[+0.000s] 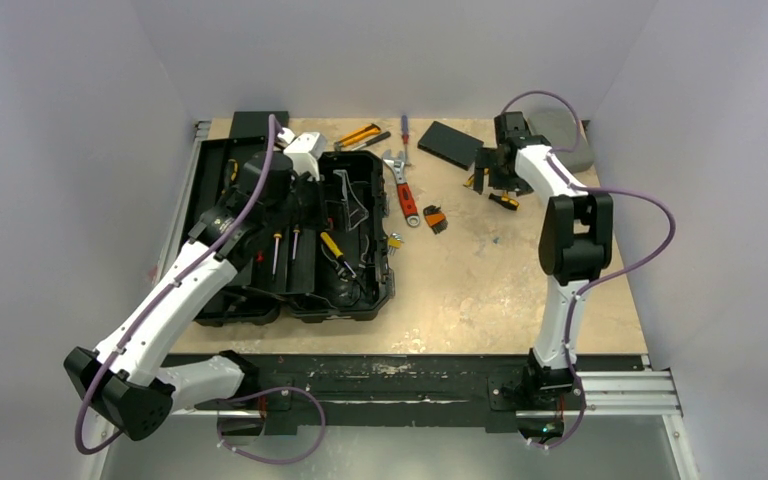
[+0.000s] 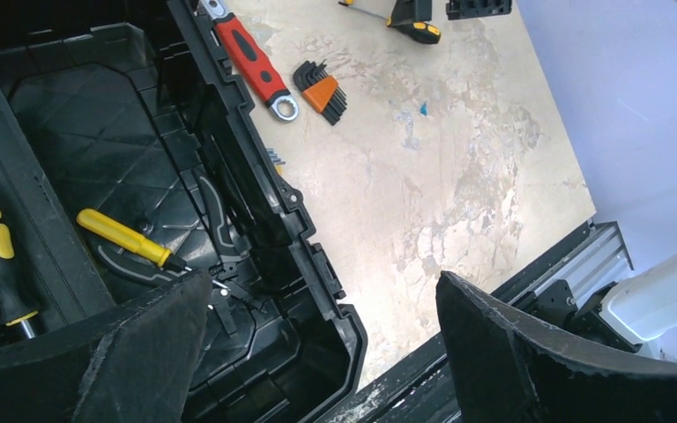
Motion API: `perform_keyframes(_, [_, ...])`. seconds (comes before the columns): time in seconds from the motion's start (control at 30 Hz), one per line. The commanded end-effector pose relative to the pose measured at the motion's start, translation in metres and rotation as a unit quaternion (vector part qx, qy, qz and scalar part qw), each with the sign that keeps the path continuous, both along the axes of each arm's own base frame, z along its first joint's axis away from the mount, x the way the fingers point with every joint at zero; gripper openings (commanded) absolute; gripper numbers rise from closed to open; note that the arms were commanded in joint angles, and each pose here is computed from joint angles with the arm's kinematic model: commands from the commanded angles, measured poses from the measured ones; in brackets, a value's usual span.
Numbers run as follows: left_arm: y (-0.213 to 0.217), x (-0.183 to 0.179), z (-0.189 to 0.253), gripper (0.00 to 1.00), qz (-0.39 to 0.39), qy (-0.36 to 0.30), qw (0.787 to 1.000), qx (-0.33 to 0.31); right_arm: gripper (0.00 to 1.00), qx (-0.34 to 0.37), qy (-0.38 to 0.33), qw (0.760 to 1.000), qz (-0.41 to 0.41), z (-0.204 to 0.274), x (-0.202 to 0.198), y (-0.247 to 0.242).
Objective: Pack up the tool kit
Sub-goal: Pick up the screwdriver from the center of the board.
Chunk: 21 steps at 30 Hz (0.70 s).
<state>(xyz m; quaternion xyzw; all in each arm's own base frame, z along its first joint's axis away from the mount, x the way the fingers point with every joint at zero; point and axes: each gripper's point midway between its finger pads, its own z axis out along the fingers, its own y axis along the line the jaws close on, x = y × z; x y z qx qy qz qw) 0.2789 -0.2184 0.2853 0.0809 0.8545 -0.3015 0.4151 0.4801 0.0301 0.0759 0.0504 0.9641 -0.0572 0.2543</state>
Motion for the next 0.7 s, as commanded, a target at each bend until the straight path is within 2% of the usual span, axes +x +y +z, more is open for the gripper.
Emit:
perform_keyframes(0.0, [-0.001,-0.003,0.027,0.94,-0.002,-0.038,0.999,-0.024,0.92,0.012,-0.004,0.999,-0.031,-0.013,0.012,-0.006])
perform_keyframes(0.23, [0.005,0.0,0.022,0.94,0.007,-0.04,0.999,-0.004,0.87,0.051,0.036,0.998,-0.025,-0.053,0.006,0.008])
perform_keyframes(0.37, [0.014,0.003,0.019,0.94,0.024,-0.045,0.999,0.017,0.77,0.056,0.06,0.997,-0.012,-0.056,-0.011,0.012])
perform_keyframes(0.43, [0.016,0.003,0.02,0.94,0.025,-0.048,0.998,0.019,0.68,0.054,0.047,0.997,-0.011,-0.046,-0.016,0.012])
perform_keyframes(0.53, [0.014,0.002,0.02,0.94,0.021,-0.049,0.998,0.015,0.48,0.048,0.047,0.998,-0.016,-0.041,-0.024,0.009])
perform_keyframes(0.63, [0.014,0.0,0.021,0.94,0.018,-0.049,0.999,0.015,0.4,0.042,0.063,0.997,-0.016,-0.04,-0.037,0.009])
perform_keyframes(0.67, [0.014,0.0,0.022,0.94,0.018,-0.05,0.998,0.015,0.34,0.04,0.063,0.997,-0.015,-0.04,-0.041,0.009])
